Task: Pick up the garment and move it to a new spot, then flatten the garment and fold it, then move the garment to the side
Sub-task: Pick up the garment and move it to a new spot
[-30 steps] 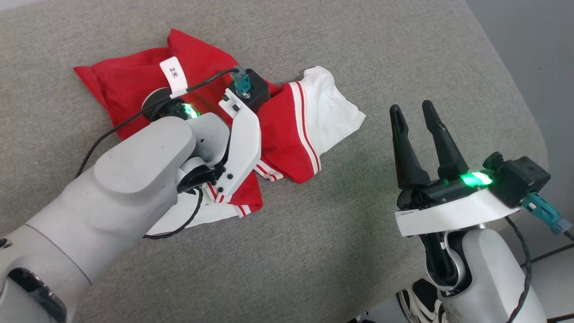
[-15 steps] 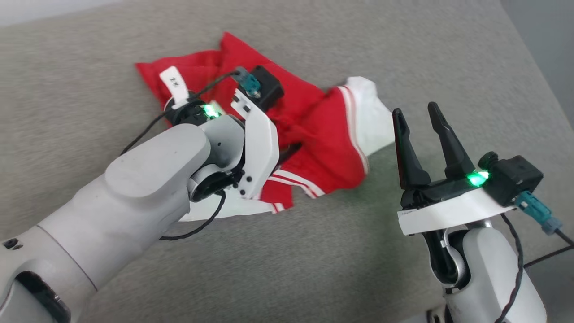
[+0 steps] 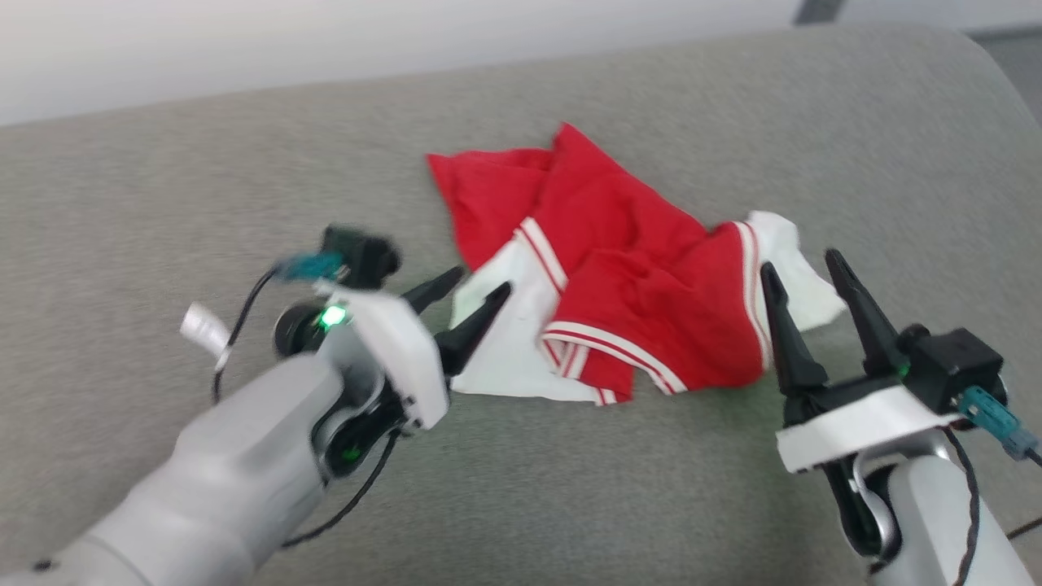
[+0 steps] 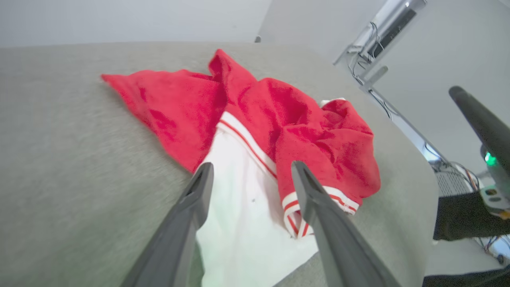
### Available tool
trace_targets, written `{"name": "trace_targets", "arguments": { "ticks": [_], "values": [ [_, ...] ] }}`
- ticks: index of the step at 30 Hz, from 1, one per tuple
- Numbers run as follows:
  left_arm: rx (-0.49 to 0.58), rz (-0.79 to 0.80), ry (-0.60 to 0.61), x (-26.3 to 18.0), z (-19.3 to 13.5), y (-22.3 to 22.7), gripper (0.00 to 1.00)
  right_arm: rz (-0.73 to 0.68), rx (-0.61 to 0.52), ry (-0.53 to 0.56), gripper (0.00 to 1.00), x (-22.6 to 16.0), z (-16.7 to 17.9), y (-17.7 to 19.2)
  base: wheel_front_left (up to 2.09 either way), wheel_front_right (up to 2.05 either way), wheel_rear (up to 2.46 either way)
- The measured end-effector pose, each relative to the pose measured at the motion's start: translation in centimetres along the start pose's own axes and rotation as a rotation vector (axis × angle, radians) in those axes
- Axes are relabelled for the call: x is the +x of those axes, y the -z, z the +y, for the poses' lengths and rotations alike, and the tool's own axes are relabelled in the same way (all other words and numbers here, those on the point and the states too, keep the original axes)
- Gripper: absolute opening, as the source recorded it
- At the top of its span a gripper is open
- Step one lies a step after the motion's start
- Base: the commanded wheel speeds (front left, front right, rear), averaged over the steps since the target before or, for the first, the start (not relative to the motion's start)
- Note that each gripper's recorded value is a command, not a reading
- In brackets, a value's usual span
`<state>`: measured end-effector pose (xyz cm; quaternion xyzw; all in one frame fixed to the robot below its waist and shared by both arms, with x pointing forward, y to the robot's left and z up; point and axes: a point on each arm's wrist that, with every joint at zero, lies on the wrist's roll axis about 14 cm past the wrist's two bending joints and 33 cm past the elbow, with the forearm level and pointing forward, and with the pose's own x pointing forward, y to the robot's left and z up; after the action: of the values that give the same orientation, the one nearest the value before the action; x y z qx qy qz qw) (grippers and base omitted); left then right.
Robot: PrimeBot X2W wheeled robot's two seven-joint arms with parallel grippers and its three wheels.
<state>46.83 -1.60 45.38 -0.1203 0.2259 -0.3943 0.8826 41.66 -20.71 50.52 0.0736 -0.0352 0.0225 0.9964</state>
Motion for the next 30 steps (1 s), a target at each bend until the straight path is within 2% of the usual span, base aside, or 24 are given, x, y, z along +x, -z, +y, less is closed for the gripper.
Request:
{"name": "trace_targets", "arguments": {
  "ticks": [3, 11, 13, 16, 19, 23, 30],
  "values": [
    [-0.082, -0.084, -0.118, -3.2, 2.6, 0.5, 1.00, 0.006, -0.013, -0.030, 1.00, -0.2, 0.6, 0.1, 0.00, 0.00, 0.00],
    [-0.139, -0.148, -0.396, -12.6, 7.8, 4.0, 1.00, 0.027, -0.032, -0.064, 1.00, -1.1, 0.9, 0.6, 0.00, 0.00, 0.00],
    [-0.174, -0.200, -0.455, -14.7, 8.7, 3.9, 1.00, 0.028, -0.032, -0.073, 1.00, -1.4, 1.2, 0.6, 0.00, 0.00, 0.00],
    [-0.169, -0.268, -0.548, -18.2, 9.9, 3.7, 1.00, 0.022, -0.031, -0.082, 1.00, -1.7, 1.5, 0.3, 0.00, 0.00, 0.00],
    [-0.167, -0.303, -0.632, -21.0, 10.4, 5.0, 1.00, 0.011, -0.031, -0.082, 1.00, -2.1, 1.6, -0.1, 0.00, 0.00, 0.00],
    [-0.143, -0.349, -0.685, -22.9, 9.9, 5.7, 1.00, -0.003, -0.029, -0.067, 1.00, -2.3, 1.2, -0.5, 0.00, 0.00, 0.00],
    [-0.024, -0.419, -0.759, -25.3, 8.7, 5.3, 1.00, -0.012, -0.031, -0.041, 1.00, -2.9, 0.6, -0.8, 0.00, 0.00, 0.00]
  ]
}}
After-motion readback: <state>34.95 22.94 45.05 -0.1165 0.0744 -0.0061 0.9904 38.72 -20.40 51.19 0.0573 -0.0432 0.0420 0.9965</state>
